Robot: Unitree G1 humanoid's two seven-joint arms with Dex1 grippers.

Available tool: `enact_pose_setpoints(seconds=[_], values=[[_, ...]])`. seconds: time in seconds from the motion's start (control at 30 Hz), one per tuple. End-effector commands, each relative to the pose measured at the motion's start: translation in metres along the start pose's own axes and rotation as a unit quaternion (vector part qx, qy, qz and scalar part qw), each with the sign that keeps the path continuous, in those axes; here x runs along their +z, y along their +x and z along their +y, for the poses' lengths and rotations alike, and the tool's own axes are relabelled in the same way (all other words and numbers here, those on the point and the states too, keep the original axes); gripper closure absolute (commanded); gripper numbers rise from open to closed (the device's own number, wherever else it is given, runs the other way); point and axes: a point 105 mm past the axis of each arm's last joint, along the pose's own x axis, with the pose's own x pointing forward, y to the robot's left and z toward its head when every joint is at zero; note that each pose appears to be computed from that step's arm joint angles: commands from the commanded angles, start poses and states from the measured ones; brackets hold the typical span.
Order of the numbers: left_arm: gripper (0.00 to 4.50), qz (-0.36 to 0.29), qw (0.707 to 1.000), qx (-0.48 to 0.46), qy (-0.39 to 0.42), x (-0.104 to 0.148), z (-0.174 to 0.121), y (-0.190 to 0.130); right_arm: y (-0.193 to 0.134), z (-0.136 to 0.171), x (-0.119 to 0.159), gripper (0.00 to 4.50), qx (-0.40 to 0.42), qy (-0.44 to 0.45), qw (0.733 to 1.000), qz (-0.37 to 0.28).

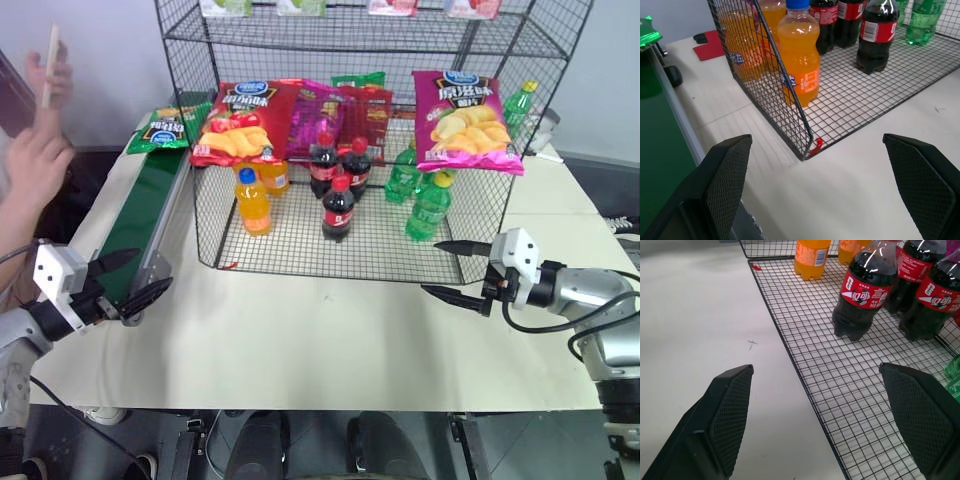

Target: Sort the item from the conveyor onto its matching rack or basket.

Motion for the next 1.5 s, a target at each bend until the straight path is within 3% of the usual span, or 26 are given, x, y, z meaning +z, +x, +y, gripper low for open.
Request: enact_pose_setpoints(seconds=[0.03,0.6,0.83,1.03,1.17,1.23,1.5], values=[[0.0,-0.015,1.0,0.015,0.021,0.01,0.004,-0.005,0.002,-0.002,0.017,0.3,-0.001,-0.007,0.999,-0.031],[0.0,-0.008,1.0,0.009,0.009,0.009,0.002,-0.026,0.02,0.008,0.038,0.3,0.046,0.027,0.995,-0.08],[0.0,0.023,0.99,0.044,0.13,0.008,0.003,-0.044,0.038,0.024,0.05,0.3,0.065,0.029,0.991,-0.114],[0.0,0.055,0.948,0.13,0.286,0.011,0.016,-0.068,0.055,0.041,0.062,0.3,0.095,0.038,0.984,-0.145],[0.0,0.103,0.89,0.178,0.406,0.015,0.031,-0.087,0.063,0.054,0.066,0.3,0.135,0.027,0.98,-0.146],[0.0,0.136,0.868,0.171,0.445,0.004,0.029,-0.095,0.068,0.061,0.065,0.3,0.158,0.011,0.978,-0.138],[0.0,0.17,0.841,0.163,0.488,-0.018,0.017,-0.113,0.076,0.066,0.064,0.3,0.176,0.004,0.974,-0.141]])
